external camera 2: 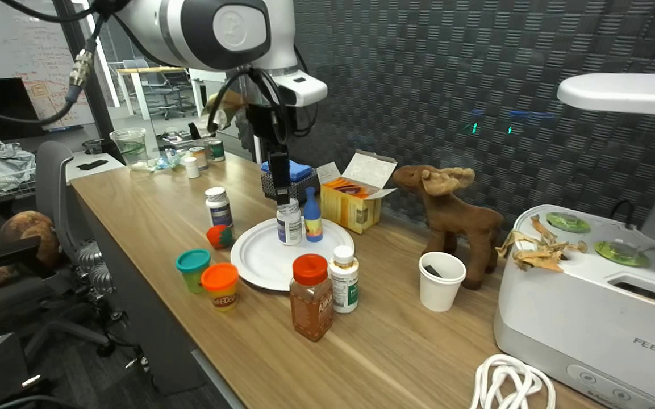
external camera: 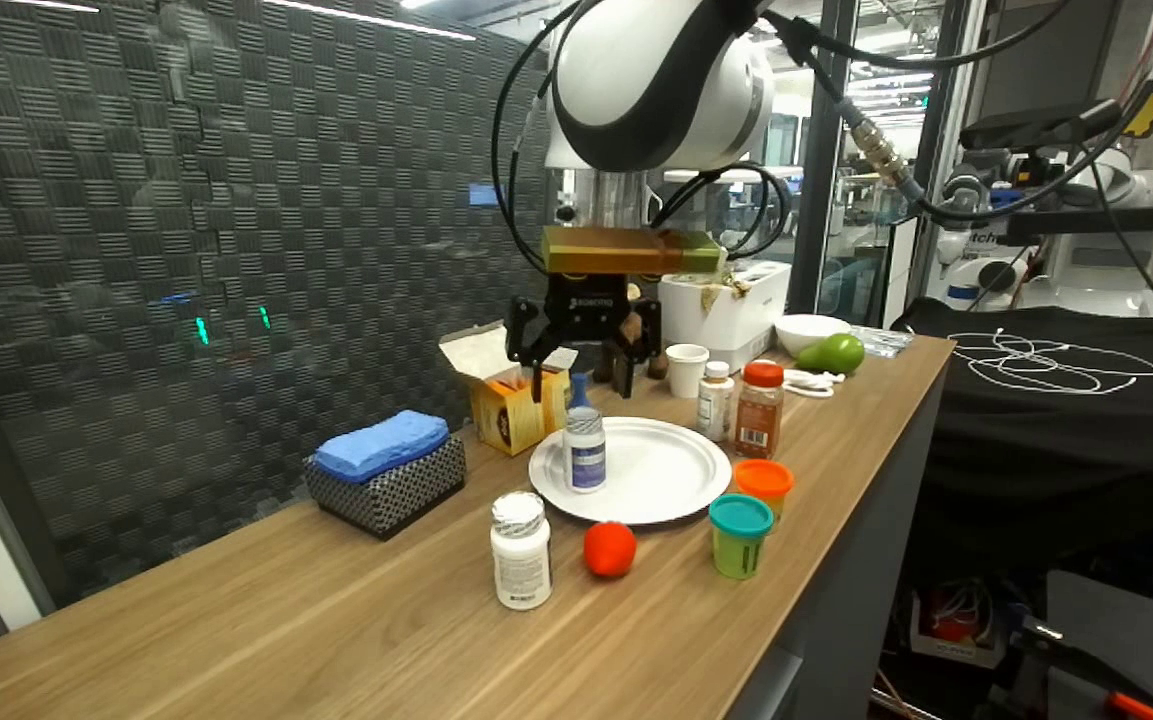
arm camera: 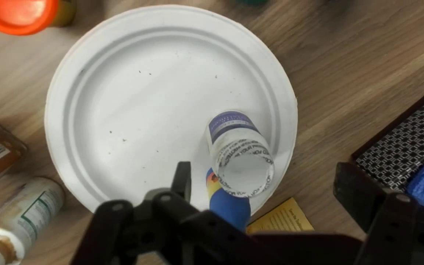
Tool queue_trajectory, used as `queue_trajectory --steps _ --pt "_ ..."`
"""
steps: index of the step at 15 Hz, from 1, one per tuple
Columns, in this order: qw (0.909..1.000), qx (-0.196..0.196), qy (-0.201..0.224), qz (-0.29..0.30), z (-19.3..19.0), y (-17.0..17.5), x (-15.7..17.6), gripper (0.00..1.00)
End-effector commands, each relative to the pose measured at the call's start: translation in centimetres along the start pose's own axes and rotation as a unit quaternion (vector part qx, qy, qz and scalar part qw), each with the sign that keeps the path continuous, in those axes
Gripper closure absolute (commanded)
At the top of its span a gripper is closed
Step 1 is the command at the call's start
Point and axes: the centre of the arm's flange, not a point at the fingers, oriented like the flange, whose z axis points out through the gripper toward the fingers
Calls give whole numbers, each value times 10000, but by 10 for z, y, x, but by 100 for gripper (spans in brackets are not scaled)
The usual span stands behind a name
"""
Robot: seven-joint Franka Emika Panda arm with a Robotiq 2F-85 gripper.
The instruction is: Pick up the bottles and small containers from the table and put them on the white plate.
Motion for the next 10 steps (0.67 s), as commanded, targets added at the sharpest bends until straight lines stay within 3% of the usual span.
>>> queue_trajectory --steps 1,6,10 --pt "9996 31 68 -266 -41 -10 -34 0" --pt "9951 36 -419 -900 -36 -57 -83 0" --pt "9857 24 -652 -1554 -12 -90 -110 0"
